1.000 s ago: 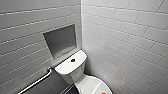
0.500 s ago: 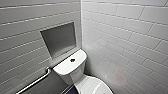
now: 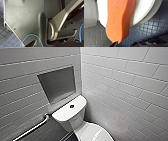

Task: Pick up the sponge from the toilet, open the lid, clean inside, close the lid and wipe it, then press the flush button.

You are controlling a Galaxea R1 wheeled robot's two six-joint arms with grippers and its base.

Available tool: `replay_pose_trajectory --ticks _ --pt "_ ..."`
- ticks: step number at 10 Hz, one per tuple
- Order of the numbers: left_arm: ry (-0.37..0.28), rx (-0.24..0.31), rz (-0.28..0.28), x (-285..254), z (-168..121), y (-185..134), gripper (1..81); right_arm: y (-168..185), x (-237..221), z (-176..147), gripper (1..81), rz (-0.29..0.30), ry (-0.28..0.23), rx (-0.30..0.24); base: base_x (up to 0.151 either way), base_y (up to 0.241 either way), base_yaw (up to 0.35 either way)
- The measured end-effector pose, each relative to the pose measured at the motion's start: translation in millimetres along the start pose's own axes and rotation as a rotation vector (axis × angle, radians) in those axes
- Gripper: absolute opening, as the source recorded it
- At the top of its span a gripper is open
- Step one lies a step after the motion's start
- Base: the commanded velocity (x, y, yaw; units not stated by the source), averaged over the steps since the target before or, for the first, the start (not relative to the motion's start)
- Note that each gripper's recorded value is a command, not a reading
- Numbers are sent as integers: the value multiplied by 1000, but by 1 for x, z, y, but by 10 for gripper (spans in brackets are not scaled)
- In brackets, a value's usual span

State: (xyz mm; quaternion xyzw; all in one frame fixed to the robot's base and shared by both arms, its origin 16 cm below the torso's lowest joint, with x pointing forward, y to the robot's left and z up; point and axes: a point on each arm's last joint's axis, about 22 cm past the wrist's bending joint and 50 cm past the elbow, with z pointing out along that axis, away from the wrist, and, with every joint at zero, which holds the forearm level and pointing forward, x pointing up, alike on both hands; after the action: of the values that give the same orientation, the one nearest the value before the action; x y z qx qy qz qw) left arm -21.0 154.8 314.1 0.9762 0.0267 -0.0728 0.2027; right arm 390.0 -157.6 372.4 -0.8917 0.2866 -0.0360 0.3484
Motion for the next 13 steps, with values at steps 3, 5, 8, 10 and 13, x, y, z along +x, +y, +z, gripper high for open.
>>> replay_pose_trajectory --ticks 3,5,8,10,13 --pt "-3 2 0 4 14 -8 811 -11 36 13 811 -10 32 22 0 0 0" --pt "-4 -1 -1 6 18 -7 811 -21 56 14 811 -14 51 34 0 0 0" --pt "-6 -2 -4 5 18 -6 811 -37 58 21 811 -4 42 49 0 0 0" --pt "-8 0 -11 5 20 -7 811 -55 68 29 811 0 48 72 0 0 0" --pt "21 0 -3 22 34 -14 811 -57 83 44 811 -11 65 62 0 0 0"
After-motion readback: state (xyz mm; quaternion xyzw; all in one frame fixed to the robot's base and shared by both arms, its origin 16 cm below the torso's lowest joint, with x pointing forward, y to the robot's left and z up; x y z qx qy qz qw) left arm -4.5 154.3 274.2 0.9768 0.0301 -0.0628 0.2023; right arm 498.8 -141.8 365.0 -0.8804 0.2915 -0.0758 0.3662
